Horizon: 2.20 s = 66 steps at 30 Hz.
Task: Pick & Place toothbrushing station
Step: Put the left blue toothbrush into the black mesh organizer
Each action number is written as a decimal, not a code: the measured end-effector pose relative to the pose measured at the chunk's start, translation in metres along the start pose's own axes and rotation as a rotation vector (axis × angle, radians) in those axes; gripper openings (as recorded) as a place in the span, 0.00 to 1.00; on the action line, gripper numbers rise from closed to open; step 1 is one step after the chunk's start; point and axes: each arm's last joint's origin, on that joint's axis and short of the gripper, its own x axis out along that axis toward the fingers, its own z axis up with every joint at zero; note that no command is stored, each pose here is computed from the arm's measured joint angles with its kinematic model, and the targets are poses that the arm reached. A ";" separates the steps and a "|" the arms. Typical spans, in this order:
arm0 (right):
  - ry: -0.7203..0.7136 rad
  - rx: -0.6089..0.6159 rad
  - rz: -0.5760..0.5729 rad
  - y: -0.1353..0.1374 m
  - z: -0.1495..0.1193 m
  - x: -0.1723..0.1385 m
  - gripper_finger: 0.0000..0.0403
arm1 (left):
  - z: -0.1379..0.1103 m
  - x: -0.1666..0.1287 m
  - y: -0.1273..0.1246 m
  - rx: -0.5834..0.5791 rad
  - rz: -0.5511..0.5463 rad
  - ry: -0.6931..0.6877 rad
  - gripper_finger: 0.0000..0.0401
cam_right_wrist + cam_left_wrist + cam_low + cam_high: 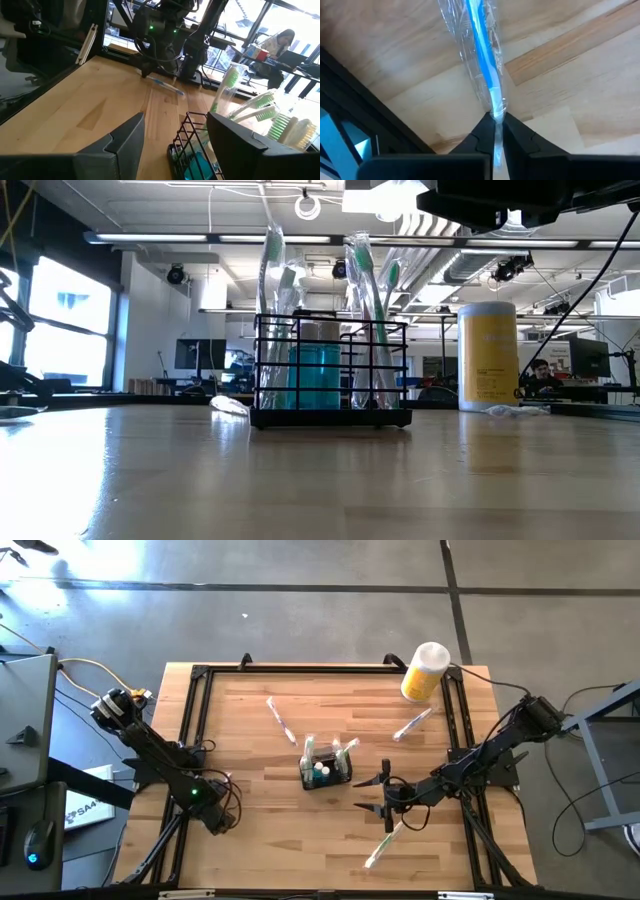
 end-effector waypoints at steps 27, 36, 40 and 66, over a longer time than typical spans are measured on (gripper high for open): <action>-0.032 0.082 -0.006 -0.001 0.003 0.000 0.51 | -0.041 -0.128 -0.098 1.307 -0.395 -0.912 0.01; -0.073 0.428 0.162 -0.008 0.006 0.006 0.51 | -0.038 -0.138 -0.107 1.552 -0.049 -1.355 0.01; -0.071 0.532 0.360 -0.012 0.007 0.009 0.51 | -0.039 -0.137 -0.124 1.690 0.182 -1.540 0.01; 0.052 0.732 0.202 -0.029 -0.007 0.017 0.51 | 0.044 -0.123 -0.226 1.900 1.373 -1.421 0.02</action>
